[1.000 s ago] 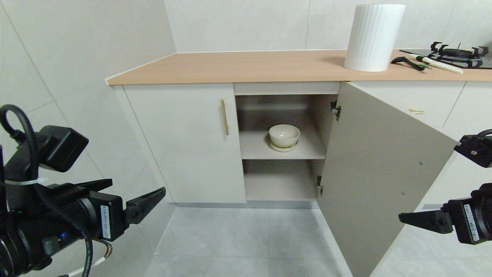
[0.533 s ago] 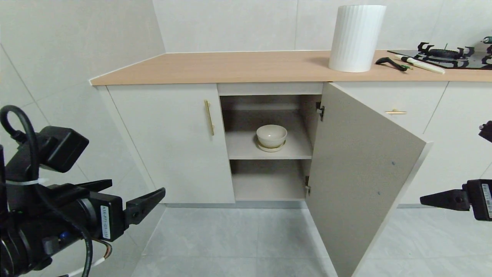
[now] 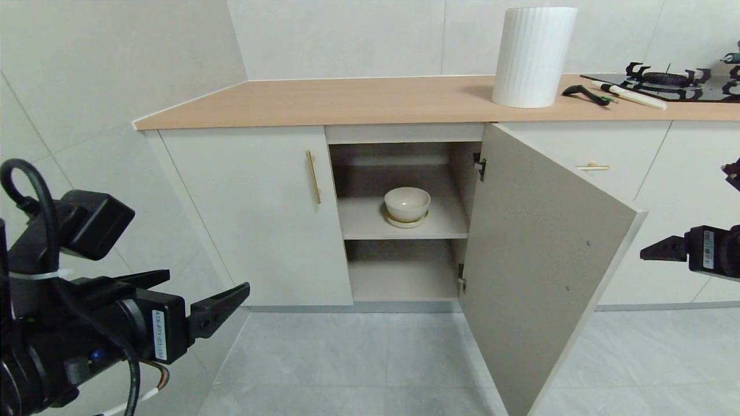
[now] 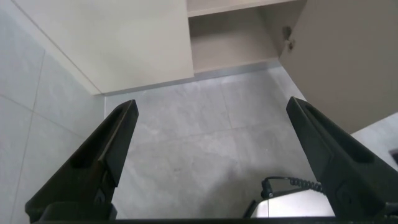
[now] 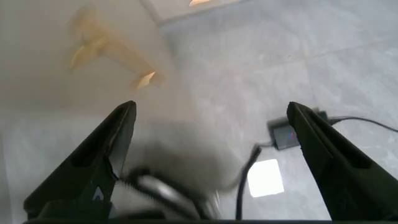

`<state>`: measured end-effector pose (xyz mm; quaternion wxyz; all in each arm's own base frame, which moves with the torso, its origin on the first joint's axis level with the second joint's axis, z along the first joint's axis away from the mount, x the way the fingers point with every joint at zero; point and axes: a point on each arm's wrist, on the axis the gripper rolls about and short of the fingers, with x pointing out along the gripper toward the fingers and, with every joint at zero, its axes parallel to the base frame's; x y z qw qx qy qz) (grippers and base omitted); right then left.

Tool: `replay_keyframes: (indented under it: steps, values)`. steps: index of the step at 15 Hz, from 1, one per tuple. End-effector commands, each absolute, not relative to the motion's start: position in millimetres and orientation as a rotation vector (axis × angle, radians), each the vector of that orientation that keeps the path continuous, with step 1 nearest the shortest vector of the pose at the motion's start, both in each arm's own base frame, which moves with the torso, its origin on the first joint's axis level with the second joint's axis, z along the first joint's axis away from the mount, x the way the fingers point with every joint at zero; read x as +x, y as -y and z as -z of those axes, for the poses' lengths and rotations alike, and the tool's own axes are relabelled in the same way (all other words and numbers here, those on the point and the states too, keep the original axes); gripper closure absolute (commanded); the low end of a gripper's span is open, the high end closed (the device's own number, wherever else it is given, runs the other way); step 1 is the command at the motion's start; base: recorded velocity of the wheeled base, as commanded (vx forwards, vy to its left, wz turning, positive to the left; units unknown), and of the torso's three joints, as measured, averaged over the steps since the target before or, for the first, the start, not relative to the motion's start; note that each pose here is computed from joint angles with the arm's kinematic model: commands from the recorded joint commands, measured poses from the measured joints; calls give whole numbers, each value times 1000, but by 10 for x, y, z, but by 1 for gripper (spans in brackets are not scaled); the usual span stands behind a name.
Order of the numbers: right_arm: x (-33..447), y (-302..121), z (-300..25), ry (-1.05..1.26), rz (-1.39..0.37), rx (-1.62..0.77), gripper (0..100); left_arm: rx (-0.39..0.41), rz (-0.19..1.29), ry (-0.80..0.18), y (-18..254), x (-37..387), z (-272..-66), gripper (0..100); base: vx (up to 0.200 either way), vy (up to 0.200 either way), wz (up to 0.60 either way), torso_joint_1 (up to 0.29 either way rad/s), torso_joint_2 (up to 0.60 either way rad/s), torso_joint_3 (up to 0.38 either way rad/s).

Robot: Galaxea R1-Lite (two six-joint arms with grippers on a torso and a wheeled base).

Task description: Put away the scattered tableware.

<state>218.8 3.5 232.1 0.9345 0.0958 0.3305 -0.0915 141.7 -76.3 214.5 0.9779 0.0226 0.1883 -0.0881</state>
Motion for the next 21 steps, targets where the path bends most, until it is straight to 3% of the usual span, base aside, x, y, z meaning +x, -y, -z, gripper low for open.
replay_keyframes:
  steps: [1,11,21]
  values:
    - [2408,-7,-2121,-703,232,221,0,46,178,-380,767,1419,-2143,0,0,0,0,0,0,0]
    - [2699,-281,-1780,-649,152,246,0,45,178,-384,768,1425,-2138,0,0,0,0,0,0,0]
    - [3053,-1245,-1436,-549,-152,194,0,48,174,-389,770,1430,-2127,0,0,0,0,0,0,0]
